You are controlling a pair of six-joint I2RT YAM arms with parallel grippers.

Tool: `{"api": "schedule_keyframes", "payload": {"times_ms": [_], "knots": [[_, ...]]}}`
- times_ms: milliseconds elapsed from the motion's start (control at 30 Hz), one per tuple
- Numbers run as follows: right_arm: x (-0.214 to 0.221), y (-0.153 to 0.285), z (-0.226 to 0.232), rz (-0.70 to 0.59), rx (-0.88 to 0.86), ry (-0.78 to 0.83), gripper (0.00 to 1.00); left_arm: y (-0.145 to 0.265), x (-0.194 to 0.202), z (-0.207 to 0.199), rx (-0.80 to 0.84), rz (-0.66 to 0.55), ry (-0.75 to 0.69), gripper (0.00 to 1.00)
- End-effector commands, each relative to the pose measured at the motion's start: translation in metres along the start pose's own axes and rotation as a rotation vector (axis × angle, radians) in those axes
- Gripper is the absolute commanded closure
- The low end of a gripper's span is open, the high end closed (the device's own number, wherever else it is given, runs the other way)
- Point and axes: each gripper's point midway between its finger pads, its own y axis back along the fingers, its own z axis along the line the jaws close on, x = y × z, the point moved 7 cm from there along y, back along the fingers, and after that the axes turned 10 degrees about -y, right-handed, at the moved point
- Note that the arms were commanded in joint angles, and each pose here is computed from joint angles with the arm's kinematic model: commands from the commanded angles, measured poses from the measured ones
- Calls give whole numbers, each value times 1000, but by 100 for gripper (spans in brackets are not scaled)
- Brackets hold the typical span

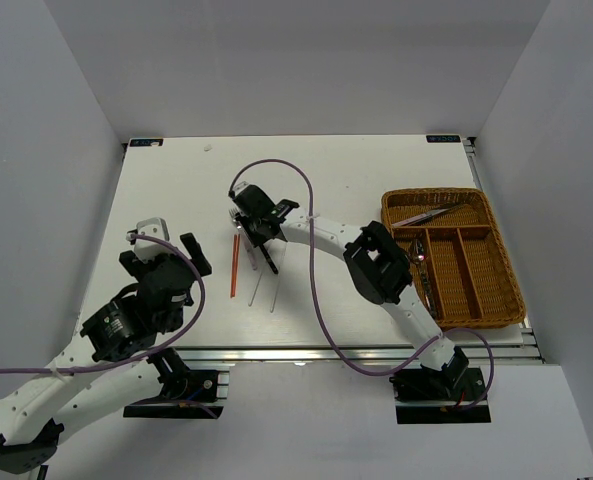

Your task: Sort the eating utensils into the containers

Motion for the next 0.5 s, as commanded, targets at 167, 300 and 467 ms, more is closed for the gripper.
{"api": "schedule_keyframes", "payload": {"times_ms": [167,300,467], "knots": [[3,-2,-8,-11,31,-15,75,-2,3,-2,0,7,-15,2],[7,-3,-9,1,37,-26,74,-2,3,-3,3,7,-15,2],[8,-3,-7,1,27,-44,93,-2,3,-2,2,8,-16,2]]}}
